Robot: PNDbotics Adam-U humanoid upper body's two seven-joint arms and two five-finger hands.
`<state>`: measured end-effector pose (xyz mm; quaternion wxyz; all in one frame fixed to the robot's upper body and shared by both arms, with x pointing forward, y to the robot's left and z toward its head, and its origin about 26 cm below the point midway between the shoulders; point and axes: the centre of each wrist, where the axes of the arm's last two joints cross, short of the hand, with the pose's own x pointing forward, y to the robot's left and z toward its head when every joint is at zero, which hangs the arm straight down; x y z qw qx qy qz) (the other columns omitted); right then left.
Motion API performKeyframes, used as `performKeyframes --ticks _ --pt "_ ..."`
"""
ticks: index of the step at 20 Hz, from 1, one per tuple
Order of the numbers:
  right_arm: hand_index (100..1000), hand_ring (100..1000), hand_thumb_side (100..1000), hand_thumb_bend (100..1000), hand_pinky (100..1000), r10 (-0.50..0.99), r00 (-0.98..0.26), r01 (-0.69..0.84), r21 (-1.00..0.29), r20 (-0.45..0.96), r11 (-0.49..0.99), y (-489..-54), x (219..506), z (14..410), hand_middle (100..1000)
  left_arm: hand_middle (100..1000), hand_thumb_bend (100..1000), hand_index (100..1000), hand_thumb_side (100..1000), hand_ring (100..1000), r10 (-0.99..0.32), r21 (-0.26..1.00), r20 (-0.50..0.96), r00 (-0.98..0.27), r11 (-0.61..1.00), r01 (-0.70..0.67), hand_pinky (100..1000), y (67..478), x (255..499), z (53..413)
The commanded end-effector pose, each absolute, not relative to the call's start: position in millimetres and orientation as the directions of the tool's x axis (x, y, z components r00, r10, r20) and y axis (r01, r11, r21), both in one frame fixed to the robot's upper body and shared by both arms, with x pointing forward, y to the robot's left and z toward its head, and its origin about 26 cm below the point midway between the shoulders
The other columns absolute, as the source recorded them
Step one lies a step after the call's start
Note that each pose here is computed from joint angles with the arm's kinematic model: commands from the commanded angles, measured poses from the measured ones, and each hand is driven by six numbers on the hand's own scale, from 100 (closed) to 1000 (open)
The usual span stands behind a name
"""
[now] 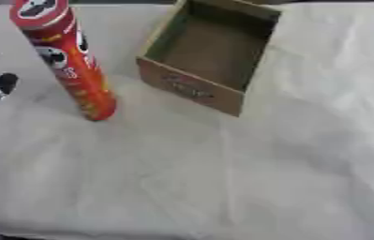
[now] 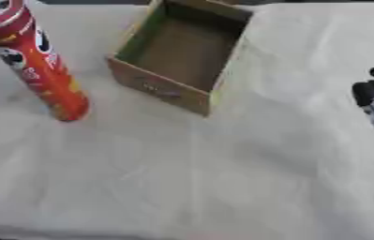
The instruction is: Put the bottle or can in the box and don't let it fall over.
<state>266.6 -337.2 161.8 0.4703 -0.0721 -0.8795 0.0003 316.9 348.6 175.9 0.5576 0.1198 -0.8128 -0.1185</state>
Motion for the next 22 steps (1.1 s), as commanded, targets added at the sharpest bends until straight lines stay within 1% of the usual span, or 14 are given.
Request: performKeyframes --ticks 1,2,3,5,9,10,12,13,22 --pt "795 748 152 497 764 0.149 -0.572 0.122 -0.097 0.806 0.988 -337.9 265.5 171.9 871 748 531 872 247 1000 -0.36 0.36 0.855 -0.373 0.93 -0.073 1000 352.0 315.4 190.7" --pt "794 748 153 496 763 0.149 -0.573 0.121 -0.097 0.806 0.988 -337.8 265.6 172.0 871 748 543 873 278 1000 -0.359 0.358 0.855 -0.374 0.931 -0.073 1000 351.8 315.6 191.1" --pt "794 747 153 494 763 0.149 -0.573 0.12 -0.097 0.806 0.988 -337.7 265.7 172.1 870 750 555 878 334 1000 -0.357 0.356 0.856 -0.373 0.932 -0.074 1000 351.8 315.8 191.2" --pt "794 746 153 495 763 0.149 -0.573 0.119 -0.098 0.806 0.988 -337.6 265.8 172.1 869 752 555 880 339 1000 -0.355 0.35 0.861 -0.365 0.933 -0.081 1000 352.2 316.3 191.3" --pt "794 745 155 488 763 0.147 -0.573 0.115 -0.098 0.807 0.988 -337.1 265.9 172.0 868 758 560 884 326 1000 -0.367 0.365 0.858 -0.36 0.928 -0.076 1000 351.1 316.9 192.7" --pt "794 745 155 487 763 0.147 -0.573 0.114 -0.098 0.806 0.989 -337.0 266.0 172.1 868 759 556 884 309 1000 -0.37 0.371 0.856 -0.362 0.926 -0.069 1000 350.5 317.1 193.1" --pt "794 744 156 485 763 0.146 -0.573 0.113 -0.099 0.807 0.989 -336.8 266.1 172.2 867 760 523 876 233 1000 -0.376 0.384 0.852 -0.365 0.922 -0.054 1000 349.5 317.8 193.7" --pt "794 744 156 484 763 0.146 -0.573 0.112 -0.099 0.807 0.989 -336.7 266.1 172.2 867 760 529 876 247 1000 -0.377 0.388 0.851 -0.366 0.921 -0.045 1000 349.1 318.5 193.9" --pt "793 743 157 480 764 0.141 -0.569 0.104 -0.099 0.81 0.99 -336.1 266.3 172.0 865 743 559 854 255 1000 -0.376 0.409 0.847 -0.377 0.913 0.008 1000 342.5 334.8 202.7"
